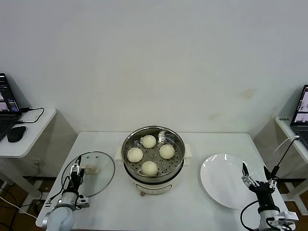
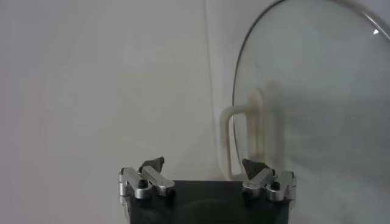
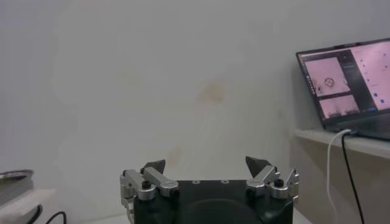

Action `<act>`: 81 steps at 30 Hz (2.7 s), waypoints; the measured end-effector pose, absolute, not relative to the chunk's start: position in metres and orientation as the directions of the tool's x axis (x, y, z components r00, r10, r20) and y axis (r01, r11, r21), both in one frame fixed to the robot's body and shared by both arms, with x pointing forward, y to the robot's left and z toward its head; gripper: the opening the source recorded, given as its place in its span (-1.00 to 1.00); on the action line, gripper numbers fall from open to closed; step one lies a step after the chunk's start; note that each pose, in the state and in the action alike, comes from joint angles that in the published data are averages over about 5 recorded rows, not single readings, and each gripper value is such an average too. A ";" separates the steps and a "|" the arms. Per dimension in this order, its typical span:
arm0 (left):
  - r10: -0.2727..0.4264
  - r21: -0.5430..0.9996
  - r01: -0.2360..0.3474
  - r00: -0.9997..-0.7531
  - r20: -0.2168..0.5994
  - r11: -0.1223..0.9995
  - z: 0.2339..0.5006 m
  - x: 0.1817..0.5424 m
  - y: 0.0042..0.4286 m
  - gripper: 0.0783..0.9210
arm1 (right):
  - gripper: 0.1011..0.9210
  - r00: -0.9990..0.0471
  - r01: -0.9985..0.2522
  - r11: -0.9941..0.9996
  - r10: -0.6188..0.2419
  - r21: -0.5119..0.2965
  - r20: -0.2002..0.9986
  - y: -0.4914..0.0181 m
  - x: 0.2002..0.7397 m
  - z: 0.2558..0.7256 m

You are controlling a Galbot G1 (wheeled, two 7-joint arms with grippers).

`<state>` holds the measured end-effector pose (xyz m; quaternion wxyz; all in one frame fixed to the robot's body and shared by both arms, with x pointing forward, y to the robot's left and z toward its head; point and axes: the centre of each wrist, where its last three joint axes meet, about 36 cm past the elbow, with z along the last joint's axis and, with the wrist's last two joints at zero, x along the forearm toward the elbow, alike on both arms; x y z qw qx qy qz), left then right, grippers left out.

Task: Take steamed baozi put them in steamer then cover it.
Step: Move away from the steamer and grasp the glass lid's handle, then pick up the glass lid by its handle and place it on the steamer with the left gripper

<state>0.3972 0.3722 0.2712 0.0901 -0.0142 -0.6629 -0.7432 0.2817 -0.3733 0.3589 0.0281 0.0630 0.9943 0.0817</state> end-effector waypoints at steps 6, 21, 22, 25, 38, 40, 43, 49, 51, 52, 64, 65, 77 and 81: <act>-0.130 0.985 0.147 -0.982 0.135 -0.095 0.272 0.406 0.368 0.77 | 0.76 -0.990 0.125 0.979 0.133 0.164 -0.040 -0.374 0.282 0.356; -0.166 0.989 0.133 -0.979 0.121 -0.064 0.265 0.422 0.370 0.76 | 0.76 -0.989 0.134 0.978 0.141 0.161 -0.035 -0.376 0.282 0.353; -0.167 0.989 0.134 -0.978 0.122 -0.063 0.264 0.422 0.370 0.74 | 0.76 -0.989 0.134 0.978 0.141 0.161 -0.034 -0.376 0.283 0.353; -0.168 0.988 0.140 -0.977 0.128 -0.059 0.261 0.422 0.370 0.62 | 0.76 -0.989 0.135 0.978 0.142 0.160 -0.033 -0.377 0.283 0.352; -0.160 0.984 0.167 -0.975 0.156 -0.060 0.249 0.414 0.378 -0.25 | 0.76 -0.988 0.145 0.979 0.150 0.142 -0.024 -0.385 0.279 0.354; -0.158 0.984 0.165 -0.975 0.154 -0.060 0.248 0.415 0.380 -0.40 | 0.76 -0.989 0.145 0.979 0.149 0.143 -0.022 -0.385 0.279 0.354; -0.155 0.985 0.162 -0.976 0.151 -0.061 0.246 0.416 0.382 -0.60 | 0.76 -0.989 0.143 0.979 0.148 0.143 -0.020 -0.384 0.279 0.354; -0.155 0.985 0.162 -0.976 0.152 -0.056 0.245 0.414 0.385 -0.84 | 0.76 -0.989 0.140 0.980 0.145 0.142 -0.022 -0.383 0.279 0.355; -0.161 0.985 0.165 -0.975 0.155 -0.050 0.246 0.412 0.385 -0.84 | 0.76 -0.989 0.138 0.980 0.143 0.144 -0.024 -0.382 0.280 0.356; -0.166 0.985 0.167 -0.973 0.157 -0.045 0.248 0.411 0.385 -0.84 | 0.76 -0.989 0.137 0.980 0.142 0.146 -0.025 -0.382 0.280 0.356; -0.236 0.987 0.132 -0.960 0.150 0.091 0.305 0.390 0.350 -0.84 | 0.76 -0.991 0.118 0.979 0.127 0.166 -0.041 -0.373 0.289 0.359; -0.239 0.987 0.125 -0.960 0.146 0.097 0.312 0.387 0.347 -0.84 | 0.76 -0.991 0.116 0.979 0.125 0.167 -0.044 -0.372 0.290 0.360; -0.333 0.997 0.044 -0.941 0.064 0.068 0.387 0.364 0.312 -0.84 | 0.76 -0.992 0.098 0.980 0.110 0.173 -0.064 -0.368 0.290 0.367; -0.362 0.999 0.020 -0.932 0.029 0.027 0.406 0.362 0.310 -0.84 | 0.76 -0.992 0.092 0.981 0.105 0.173 -0.068 -0.366 0.290 0.369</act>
